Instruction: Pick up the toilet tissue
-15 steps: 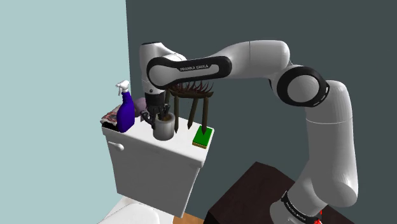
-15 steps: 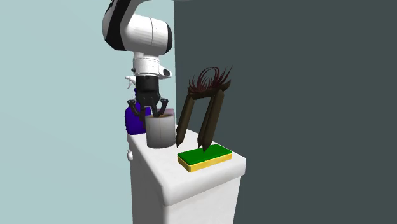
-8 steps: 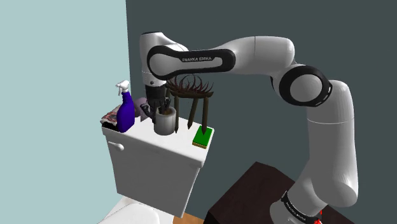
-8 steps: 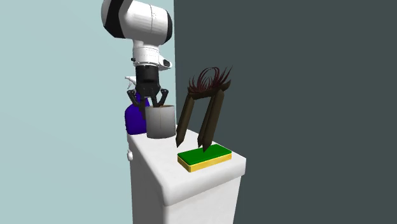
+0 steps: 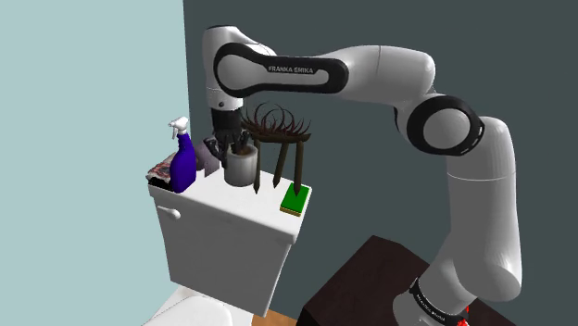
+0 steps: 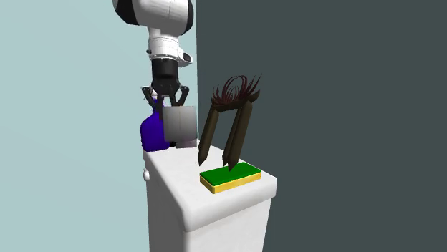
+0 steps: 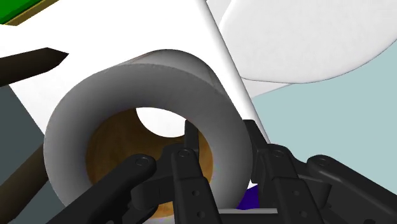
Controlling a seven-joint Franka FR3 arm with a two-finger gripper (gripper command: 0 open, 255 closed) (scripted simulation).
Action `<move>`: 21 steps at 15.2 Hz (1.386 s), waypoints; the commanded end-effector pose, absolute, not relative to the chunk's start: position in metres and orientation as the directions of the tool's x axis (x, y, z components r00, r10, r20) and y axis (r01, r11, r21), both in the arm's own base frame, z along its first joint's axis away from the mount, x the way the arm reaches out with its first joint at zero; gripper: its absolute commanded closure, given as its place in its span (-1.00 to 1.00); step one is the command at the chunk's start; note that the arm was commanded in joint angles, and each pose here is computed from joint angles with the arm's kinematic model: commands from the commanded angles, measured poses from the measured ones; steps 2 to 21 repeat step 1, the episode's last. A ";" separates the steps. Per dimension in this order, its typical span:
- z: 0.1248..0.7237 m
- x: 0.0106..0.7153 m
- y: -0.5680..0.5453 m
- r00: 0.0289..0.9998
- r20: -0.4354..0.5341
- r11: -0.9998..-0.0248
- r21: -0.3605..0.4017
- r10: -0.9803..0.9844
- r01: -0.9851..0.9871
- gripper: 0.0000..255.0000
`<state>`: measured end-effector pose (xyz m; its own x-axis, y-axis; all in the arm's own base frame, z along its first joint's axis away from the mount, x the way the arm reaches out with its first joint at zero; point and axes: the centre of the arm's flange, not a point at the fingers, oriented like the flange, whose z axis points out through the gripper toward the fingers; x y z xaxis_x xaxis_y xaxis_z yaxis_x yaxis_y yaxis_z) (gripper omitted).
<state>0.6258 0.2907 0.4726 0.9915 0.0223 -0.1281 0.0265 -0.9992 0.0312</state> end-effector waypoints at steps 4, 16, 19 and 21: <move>0.476 0.626 0.291 0.992 -0.128 -0.999 0.031 0.022 0.027 1.00; 0.476 0.626 0.291 0.992 -0.128 -0.999 0.031 0.022 0.027 1.00; 0.476 0.626 0.291 0.992 -0.128 -0.999 0.031 0.022 0.027 1.00; 0.476 0.626 0.291 0.992 -0.128 -0.999 0.031 0.022 0.027 1.00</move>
